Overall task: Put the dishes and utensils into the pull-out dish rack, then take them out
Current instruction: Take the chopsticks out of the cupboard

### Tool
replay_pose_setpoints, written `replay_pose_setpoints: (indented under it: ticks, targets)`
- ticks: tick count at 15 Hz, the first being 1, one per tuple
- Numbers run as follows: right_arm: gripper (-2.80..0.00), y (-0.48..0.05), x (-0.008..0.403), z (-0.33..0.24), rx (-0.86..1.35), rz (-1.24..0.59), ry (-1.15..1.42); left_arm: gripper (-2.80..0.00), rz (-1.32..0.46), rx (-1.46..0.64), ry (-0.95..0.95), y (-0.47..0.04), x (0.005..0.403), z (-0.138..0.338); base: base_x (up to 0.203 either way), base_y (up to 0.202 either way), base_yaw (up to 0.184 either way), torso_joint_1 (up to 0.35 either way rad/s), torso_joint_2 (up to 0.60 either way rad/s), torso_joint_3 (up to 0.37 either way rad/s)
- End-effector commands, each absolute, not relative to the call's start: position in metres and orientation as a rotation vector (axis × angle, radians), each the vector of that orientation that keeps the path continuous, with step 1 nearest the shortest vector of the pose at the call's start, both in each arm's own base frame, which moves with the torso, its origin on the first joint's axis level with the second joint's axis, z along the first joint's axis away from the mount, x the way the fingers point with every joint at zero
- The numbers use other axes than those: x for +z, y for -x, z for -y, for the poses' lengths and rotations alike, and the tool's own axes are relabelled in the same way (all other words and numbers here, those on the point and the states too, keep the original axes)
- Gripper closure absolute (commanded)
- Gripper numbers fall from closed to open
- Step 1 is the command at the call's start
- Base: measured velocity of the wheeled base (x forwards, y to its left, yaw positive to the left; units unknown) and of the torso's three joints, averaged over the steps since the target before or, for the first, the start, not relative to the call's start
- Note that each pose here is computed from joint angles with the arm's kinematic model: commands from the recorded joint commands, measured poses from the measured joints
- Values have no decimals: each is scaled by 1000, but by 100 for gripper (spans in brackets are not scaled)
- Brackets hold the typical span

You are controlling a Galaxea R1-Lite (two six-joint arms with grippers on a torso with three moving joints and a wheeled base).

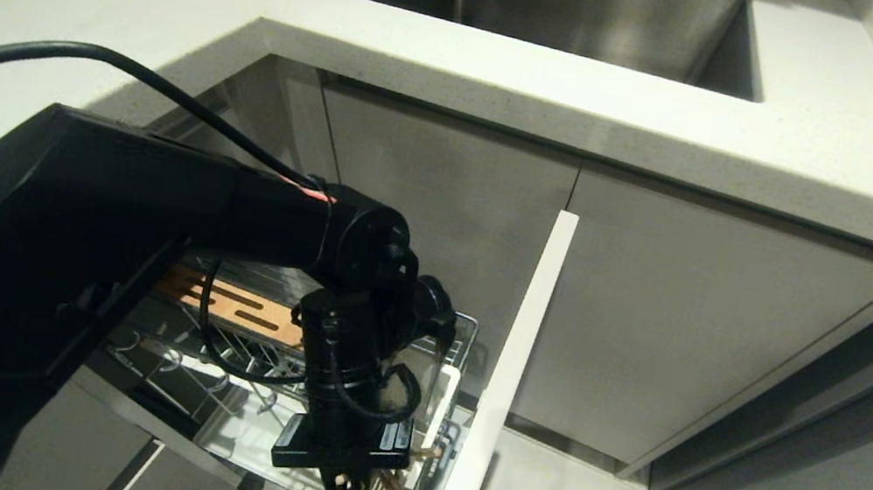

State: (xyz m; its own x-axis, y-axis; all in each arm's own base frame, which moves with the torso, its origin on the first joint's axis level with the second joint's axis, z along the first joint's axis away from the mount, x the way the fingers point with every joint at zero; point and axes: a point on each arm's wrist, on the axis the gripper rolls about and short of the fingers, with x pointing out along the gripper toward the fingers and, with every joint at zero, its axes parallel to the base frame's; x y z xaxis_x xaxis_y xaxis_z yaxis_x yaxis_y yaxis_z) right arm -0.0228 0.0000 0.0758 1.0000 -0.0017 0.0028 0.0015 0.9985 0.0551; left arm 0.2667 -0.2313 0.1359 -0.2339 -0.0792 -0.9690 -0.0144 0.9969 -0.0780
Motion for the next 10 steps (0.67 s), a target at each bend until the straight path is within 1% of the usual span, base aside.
replay_pose_setpoints:
  ticks: [1,5,10]
  targets:
    - [0,23,76,0,-1,3,-55,0,-1798,-76,86,-262,146,229,0,0,0,0,0,0]
    - [0,23,76,0,-1,2,-55,0,-1762,-105,128,-243,185,221,0,0,0,0,0,0]
    - [0,23,76,0,-1,3,-55,0,-1745,-144,148,-227,206,217,0,0,0,0,0,0]
